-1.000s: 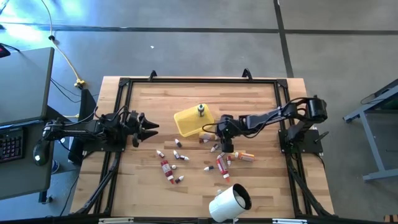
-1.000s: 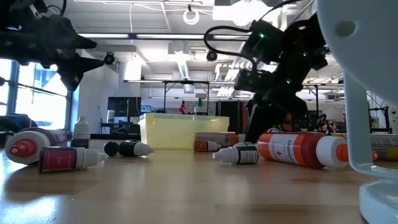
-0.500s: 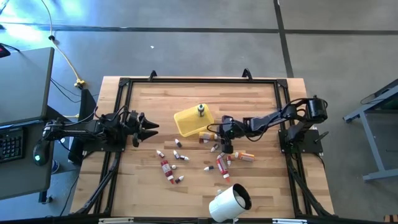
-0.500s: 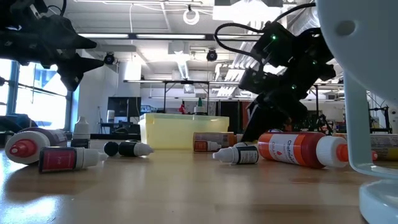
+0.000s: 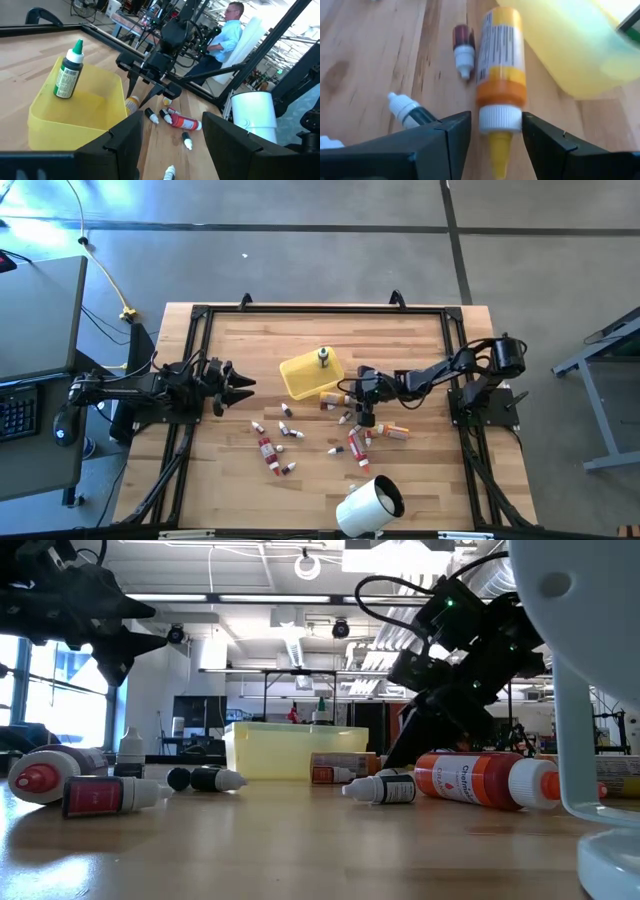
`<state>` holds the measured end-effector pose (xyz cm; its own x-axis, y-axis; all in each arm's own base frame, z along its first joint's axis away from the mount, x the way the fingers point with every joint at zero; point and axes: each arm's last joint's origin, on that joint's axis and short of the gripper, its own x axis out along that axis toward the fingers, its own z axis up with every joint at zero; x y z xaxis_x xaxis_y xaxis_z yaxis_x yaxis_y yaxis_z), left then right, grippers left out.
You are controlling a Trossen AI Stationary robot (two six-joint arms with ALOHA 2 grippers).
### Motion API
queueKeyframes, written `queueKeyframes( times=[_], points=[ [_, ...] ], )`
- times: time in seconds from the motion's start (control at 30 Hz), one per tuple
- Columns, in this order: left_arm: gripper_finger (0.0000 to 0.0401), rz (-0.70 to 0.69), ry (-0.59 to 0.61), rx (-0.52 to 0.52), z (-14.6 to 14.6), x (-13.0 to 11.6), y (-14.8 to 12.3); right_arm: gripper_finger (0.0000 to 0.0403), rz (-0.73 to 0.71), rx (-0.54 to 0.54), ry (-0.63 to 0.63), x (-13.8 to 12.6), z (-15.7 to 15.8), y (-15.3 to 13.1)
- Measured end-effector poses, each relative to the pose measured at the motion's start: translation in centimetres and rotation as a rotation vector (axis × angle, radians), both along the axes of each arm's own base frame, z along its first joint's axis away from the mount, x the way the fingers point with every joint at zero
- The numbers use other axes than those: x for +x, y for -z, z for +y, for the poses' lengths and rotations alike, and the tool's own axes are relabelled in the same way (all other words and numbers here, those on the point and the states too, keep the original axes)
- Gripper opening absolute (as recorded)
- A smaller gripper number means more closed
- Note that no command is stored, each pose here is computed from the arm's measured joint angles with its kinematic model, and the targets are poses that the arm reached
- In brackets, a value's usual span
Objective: Pick & Place food coloring
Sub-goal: Put the top large yellow food coloring bottle into the yellow container
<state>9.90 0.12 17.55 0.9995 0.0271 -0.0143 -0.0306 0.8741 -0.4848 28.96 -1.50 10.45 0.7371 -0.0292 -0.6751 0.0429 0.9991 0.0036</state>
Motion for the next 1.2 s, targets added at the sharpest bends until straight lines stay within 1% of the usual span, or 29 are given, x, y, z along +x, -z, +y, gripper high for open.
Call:
queueKeyframes(
  times=[0.1,0.27,0.37,0.5,0.6,0.7,0.77,0.93,1.0,1.07,1.13,1.2],
  points=[
    [0.0202,0.000,0.000,0.000,0.0,0.0,0.0,0.0153,0.011,-0.006,-0.002,0.1,0.0,0.8],
    [0.0202,0.000,0.003,0.000,0.0,0.0,0.0,0.0122,-0.034,-0.015,-0.002,0.6,-0.1,1.0],
    [0.0202,0.000,0.003,0.000,0.0,0.0,0.0,0.0119,-0.045,-0.024,-0.007,0.6,-0.1,0.9],
    [0.0202,0.000,0.003,-0.001,0.0,0.0,0.0,0.0126,-0.044,-0.024,-0.007,0.6,-0.1,0.9],
    [0.0202,0.000,0.003,0.000,0.0,0.0,0.0,0.0122,-0.058,-0.028,-0.003,0.6,-0.1,0.3],
    [0.0202,0.000,0.002,-0.001,0.0,0.0,0.0,0.0115,-0.101,-0.041,0.001,0.5,0.1,-1.4],
    [0.0202,0.000,0.002,-0.001,0.0,0.0,0.0,0.0114,-0.096,-0.056,0.005,0.6,0.3,-2.9],
    [0.0202,0.000,0.002,-0.001,0.0,0.0,0.0,0.0123,0.069,-0.145,-0.034,0.5,1.3,-7.0],
    [0.0202,0.000,-0.001,-0.001,0.0,0.0,0.0,0.0124,0.145,-0.207,-0.056,0.8,1.8,-9.0],
    [0.0202,-0.002,-0.001,0.000,0.0,0.0,0.0,0.0122,0.195,-0.296,-0.081,1.4,2.1,-11.3],
    [0.0202,-0.002,-0.002,-0.001,0.0,0.0,0.0,0.0118,0.229,-0.394,-0.104,2.3,2.0,-13.7],
    [0.0202,-0.002,-0.008,-0.001,0.0,0.0,0.0,0.0117,0.264,-0.467,-0.128,3.4,1.7,-15.7]
  ],
)
